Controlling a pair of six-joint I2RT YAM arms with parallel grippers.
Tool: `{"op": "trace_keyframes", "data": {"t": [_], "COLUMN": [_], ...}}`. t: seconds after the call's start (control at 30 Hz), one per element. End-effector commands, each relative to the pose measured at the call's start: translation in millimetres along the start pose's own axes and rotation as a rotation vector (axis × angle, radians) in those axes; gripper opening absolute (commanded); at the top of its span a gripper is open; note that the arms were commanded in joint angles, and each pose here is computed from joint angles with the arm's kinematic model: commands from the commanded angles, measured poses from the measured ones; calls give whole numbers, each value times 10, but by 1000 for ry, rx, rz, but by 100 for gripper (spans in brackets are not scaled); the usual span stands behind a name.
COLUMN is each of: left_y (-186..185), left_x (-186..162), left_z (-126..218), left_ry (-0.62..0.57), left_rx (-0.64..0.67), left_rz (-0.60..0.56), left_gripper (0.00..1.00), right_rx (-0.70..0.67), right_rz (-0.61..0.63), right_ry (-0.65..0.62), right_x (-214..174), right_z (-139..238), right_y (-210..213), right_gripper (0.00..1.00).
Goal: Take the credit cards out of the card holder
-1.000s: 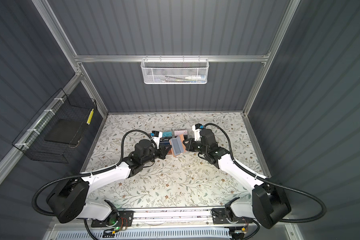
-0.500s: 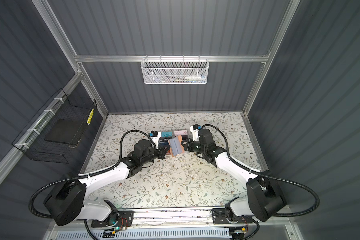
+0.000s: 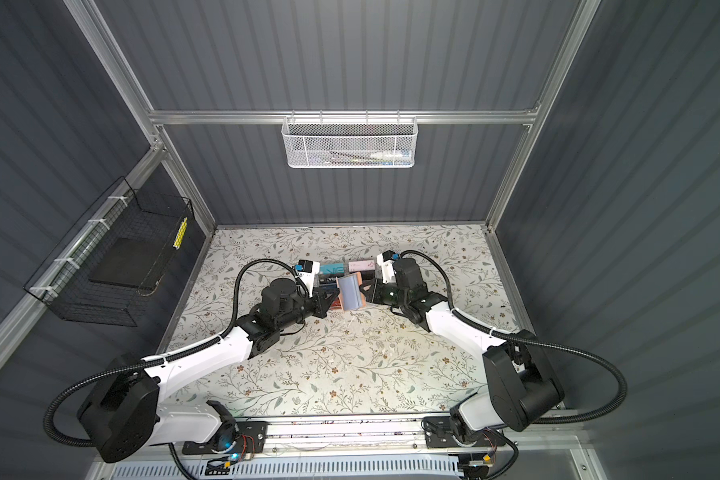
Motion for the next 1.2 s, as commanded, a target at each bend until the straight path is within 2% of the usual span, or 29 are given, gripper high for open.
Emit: {"op": "trace_keyframes", "data": {"t": [0.0,0.13,0.3,0.33,0.57,0.7,0.83,1.17], "left_y": [-89,19,-20,-38,-103,-121,-129,-143], "left_x": [76,54,60,68,101,112,115,124], "left_z": [37,-2,13,23,88,103,112,131], "left_ry": [-28,-29,-34,-38,-54,-57,-58,-64], "left_rx": [-22,23,-1,-9,-36,-43,-45,-52], "left_rz": [-13,2,5,4,-6,-9,-10,-12], "left_gripper": [0,0,0,0,0,0,0,0], "right_rx": [38,48,98,122,161,175,203,220], "right_rz": [1,15,24,19,2,0,-7,-14], "right_ry": [-1,-14,-18,-11,8,11,12,23], "right_x": [57,89,94,90,58,50,47,30], "right_z": [26,92,109,95,20,2,-19,-60], "right_y": [106,157,244,279,297,305,333,340], "right_gripper": [0,0,1,5,10,19,24,27]}}
Point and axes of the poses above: each gripper's point midway between its finger pads, its own z axis back along the fingers, its own y axis along the line the jaws close on, x = y × z, the point moved 1 cm from there along z, back along the fingers, and after that the axes turned 10 degrees about z, right-handed, at the moved point
